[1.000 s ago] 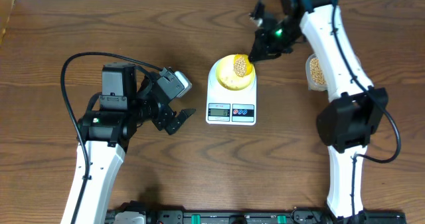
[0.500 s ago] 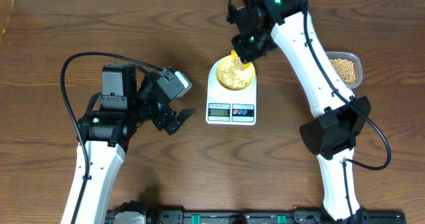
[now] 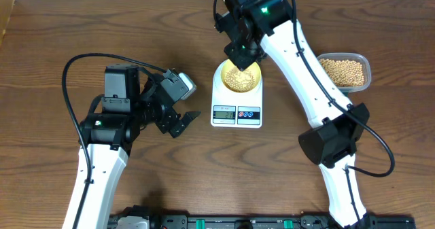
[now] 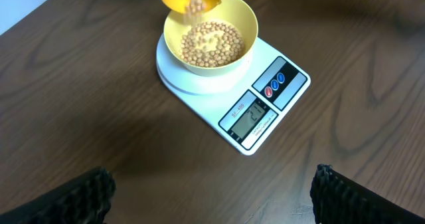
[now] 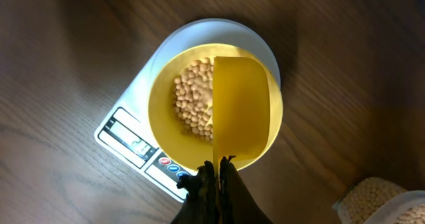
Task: Scoop item into bowl and weigh 50g on scale
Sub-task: 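Tip the scoop over the yellow bowl to pour soybeans, right gripper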
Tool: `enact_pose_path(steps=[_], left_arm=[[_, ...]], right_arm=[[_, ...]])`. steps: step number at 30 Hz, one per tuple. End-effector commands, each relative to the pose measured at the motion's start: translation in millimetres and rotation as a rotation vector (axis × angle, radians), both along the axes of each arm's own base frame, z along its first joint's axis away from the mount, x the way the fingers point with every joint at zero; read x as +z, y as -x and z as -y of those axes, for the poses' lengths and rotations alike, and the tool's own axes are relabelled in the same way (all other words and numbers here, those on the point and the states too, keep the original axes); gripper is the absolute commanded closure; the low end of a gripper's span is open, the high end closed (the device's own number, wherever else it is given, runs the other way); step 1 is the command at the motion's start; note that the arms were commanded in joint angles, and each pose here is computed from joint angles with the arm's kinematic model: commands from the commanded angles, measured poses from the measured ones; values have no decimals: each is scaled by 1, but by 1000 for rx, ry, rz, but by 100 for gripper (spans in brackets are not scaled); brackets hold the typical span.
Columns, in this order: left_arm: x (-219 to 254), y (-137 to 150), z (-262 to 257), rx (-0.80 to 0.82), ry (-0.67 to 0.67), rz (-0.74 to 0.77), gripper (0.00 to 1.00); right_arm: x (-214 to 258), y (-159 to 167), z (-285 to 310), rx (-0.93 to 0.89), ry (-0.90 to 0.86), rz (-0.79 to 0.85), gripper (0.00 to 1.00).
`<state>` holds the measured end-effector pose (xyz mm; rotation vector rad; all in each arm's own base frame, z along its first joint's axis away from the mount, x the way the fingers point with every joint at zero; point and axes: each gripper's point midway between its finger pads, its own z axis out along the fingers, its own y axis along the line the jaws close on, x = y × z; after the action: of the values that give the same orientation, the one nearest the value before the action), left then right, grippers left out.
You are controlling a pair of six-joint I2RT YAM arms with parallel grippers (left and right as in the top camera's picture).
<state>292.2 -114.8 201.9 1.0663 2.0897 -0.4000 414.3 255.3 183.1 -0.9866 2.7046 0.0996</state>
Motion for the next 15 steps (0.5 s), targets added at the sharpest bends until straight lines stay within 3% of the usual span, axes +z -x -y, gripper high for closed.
enact_pose_path(steps=[1,15], left_arm=[[6,-3,-1,-2,3,17,4],[6,-3,-1,-2,3,17,4]], right_arm=[[10,-5,2,-8,0,39,99],[59,-24,36,-114,-260,29,99]])
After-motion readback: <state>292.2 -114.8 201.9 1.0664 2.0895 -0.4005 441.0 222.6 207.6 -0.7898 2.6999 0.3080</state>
